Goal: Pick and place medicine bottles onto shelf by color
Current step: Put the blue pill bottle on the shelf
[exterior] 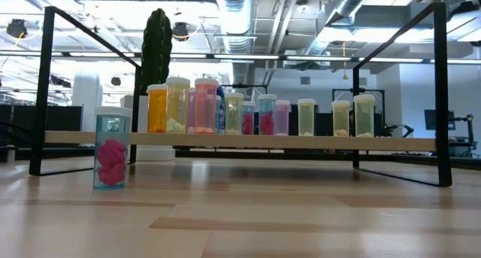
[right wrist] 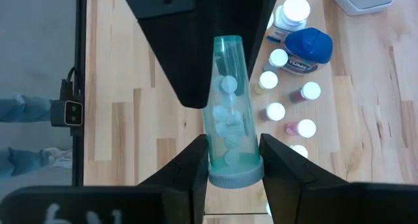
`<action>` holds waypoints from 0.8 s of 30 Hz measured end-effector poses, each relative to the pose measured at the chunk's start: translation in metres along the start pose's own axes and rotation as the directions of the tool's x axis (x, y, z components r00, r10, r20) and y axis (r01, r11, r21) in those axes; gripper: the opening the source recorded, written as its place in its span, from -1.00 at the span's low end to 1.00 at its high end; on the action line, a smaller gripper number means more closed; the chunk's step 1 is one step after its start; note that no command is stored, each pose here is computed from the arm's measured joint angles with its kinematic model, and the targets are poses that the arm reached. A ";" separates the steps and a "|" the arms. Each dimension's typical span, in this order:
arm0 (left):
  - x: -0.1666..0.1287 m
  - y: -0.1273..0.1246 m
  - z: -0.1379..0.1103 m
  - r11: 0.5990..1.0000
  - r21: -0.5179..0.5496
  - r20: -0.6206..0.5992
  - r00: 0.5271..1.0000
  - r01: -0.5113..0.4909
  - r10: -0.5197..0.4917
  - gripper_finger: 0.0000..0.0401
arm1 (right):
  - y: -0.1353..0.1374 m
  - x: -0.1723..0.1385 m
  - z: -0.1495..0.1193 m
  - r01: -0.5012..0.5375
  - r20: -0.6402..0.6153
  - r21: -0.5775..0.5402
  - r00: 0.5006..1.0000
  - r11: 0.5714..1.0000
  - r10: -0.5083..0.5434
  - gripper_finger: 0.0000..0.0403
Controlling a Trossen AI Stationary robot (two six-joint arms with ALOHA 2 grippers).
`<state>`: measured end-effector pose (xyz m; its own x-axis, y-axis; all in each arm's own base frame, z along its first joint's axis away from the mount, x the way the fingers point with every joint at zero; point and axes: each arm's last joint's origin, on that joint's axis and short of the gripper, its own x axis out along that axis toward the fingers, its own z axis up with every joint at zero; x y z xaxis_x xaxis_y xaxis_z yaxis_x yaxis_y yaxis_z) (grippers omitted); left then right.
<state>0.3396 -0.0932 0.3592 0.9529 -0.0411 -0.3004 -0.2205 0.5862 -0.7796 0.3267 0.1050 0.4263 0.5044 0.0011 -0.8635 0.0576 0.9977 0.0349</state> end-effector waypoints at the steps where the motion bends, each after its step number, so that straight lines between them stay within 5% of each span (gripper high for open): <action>1: 0.000 0.000 0.000 1.000 0.000 0.000 1.000 0.000 0.000 -0.30 | 0.000 0.000 0.000 0.000 0.000 0.000 1.000 1.000 0.000 -0.33; 13: 0.000 0.000 0.000 1.000 0.026 0.001 1.000 0.000 0.000 -0.59 | 0.000 0.000 0.000 -0.001 -0.001 -0.001 1.000 1.000 0.001 -0.33; 24: 0.000 0.000 0.000 1.000 0.027 0.002 1.000 -0.001 0.001 -0.60 | 0.000 0.000 0.000 -0.002 -0.001 -0.009 1.000 1.000 0.002 -0.16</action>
<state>0.3396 -0.0931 0.3592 0.9531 -0.0384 -0.3001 -0.2160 0.6082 -0.7638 0.3267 0.1052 0.4262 0.5039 0.0027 -0.8637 0.0487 0.9983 0.0316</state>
